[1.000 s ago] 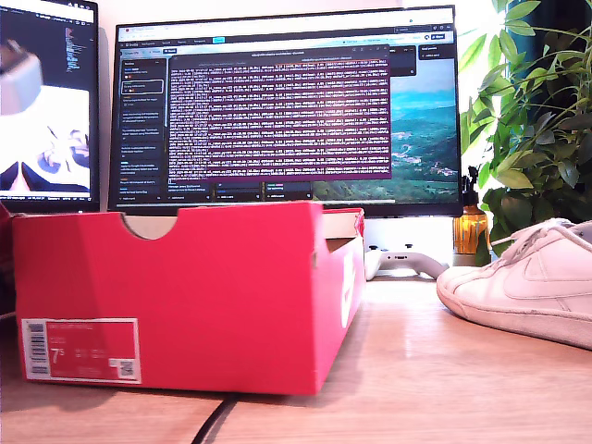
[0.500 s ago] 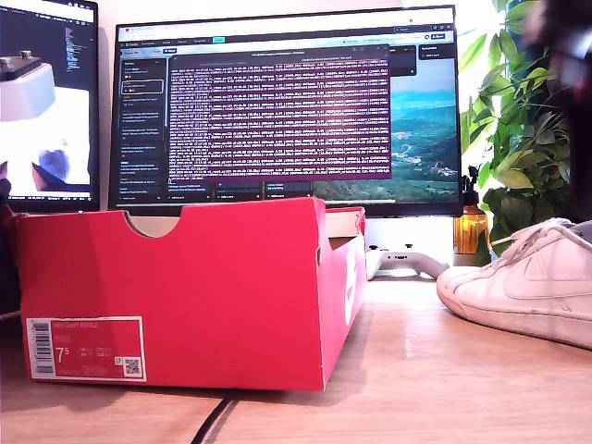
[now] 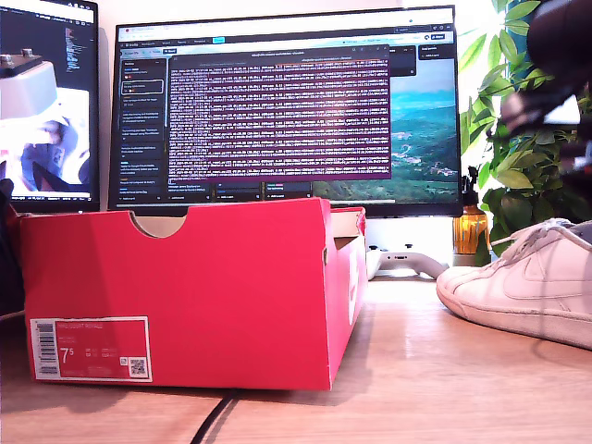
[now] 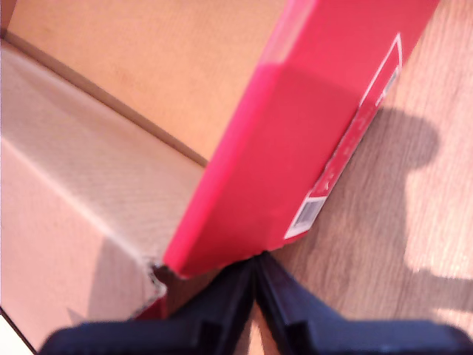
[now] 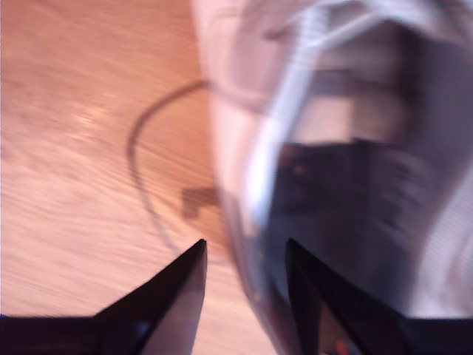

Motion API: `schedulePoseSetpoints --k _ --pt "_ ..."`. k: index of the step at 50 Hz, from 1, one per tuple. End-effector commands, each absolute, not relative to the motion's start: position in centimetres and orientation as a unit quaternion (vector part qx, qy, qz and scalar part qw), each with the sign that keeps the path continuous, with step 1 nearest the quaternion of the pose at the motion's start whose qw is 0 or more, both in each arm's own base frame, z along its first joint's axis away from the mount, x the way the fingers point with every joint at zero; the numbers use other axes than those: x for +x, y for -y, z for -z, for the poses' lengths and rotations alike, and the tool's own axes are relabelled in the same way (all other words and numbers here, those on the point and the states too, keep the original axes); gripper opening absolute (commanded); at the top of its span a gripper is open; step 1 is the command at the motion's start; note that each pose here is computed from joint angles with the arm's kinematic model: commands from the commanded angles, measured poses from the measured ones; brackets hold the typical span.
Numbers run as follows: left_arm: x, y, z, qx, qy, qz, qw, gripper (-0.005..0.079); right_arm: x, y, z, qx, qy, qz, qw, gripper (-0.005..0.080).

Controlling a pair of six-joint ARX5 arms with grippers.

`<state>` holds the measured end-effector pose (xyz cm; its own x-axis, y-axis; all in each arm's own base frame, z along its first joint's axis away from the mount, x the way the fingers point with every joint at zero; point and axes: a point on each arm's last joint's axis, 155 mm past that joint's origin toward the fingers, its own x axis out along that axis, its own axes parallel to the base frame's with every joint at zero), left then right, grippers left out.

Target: Pack the white shoes by picking the first shoe and placing it inside the red shoebox, left side, then picking and rotating the second shoe and placing it in the shoebox

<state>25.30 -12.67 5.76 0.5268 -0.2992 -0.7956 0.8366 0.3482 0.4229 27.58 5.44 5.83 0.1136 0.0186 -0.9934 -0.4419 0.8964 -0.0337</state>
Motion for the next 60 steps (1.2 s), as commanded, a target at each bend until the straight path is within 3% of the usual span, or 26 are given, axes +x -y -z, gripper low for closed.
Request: schedulePoseSetpoints --k 1,4,8,9,25,41,60 --pt "25.7 13.1 -6.3 0.428 -0.302 0.375 0.765 -0.0019 27.5 -5.8 -4.8 -0.154 -0.66 -0.166 0.717 0.0297" --pt "25.7 13.1 -6.3 0.428 -0.302 0.375 0.765 -0.0019 27.8 -5.9 -4.1 -0.153 -0.664 -0.167 0.713 0.0234" --pt "25.7 13.1 -6.2 0.428 -0.302 0.375 0.765 -0.0019 28.1 -6.0 -3.5 -0.152 -0.665 -0.166 0.712 -0.0002" --pt "25.7 13.1 -6.2 0.428 -0.302 0.375 0.765 -0.0019 28.2 -6.0 -3.3 -0.152 -0.665 -0.166 0.712 -0.0014" --pt "25.6 13.1 -6.2 0.428 -0.303 0.375 0.764 -0.0019 29.3 -8.5 -6.7 -0.097 -0.635 -0.147 0.752 -0.0013" --pt "25.5 13.1 -6.1 0.428 -0.305 0.376 0.763 -0.0019 31.3 -16.9 -18.1 0.044 -0.504 -0.197 0.84 -0.0013" --pt "25.5 13.1 -6.1 0.428 -0.305 0.375 0.763 -0.0019 31.8 -29.8 -24.8 0.216 -0.407 -0.291 0.839 -0.0013"
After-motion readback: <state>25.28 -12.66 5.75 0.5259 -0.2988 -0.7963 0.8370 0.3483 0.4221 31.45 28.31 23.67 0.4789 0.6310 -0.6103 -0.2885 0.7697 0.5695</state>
